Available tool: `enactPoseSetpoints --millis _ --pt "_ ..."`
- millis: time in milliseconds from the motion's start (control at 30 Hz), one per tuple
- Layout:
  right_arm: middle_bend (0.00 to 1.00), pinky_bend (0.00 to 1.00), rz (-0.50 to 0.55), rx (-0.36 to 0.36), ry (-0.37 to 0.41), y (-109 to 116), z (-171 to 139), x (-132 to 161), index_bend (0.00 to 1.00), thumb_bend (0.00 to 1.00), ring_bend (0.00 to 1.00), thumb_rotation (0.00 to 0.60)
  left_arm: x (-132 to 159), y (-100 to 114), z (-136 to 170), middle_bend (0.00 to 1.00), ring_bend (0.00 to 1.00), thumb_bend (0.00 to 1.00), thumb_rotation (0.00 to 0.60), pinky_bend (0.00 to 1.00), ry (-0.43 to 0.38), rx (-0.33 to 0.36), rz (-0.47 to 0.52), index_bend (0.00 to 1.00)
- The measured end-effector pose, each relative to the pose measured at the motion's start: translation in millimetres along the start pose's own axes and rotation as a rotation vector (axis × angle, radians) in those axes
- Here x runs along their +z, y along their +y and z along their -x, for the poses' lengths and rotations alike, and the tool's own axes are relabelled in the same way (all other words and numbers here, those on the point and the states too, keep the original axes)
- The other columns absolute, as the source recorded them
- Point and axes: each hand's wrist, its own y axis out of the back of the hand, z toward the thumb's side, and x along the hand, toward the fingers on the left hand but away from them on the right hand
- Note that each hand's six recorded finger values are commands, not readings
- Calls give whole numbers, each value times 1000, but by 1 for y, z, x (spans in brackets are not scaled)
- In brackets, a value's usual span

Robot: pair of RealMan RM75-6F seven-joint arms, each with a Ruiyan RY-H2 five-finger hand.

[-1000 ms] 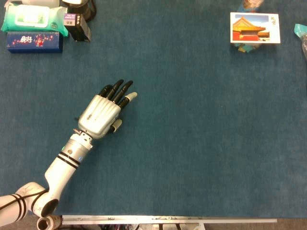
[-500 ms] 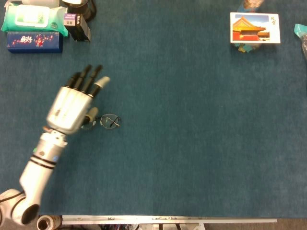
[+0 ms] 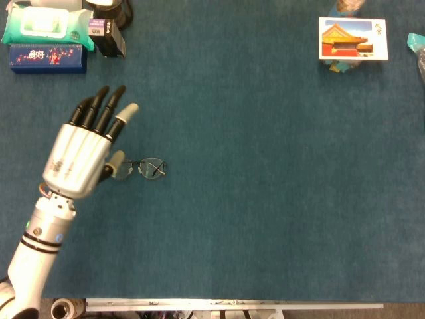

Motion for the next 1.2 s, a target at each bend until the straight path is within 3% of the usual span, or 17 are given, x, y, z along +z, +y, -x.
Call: enactPoseSetpoints --millis 267,700,1200 --pt "215 269 1 1 3 0 0 1 155 47 159 600 42 23 -2 52 38 272 600 181 -89 17 30 160" --pt "215 269 8 -8 -3 3 0 -1 156 47 159 600 87 -11 -15 52 38 272 600 175 -167 -29 83 160" --pt "216 269 10 -8 -8 3 1 -3 156 47 159 600 72 -37 -28 52 38 272 600 175 -114 -42 58 160"
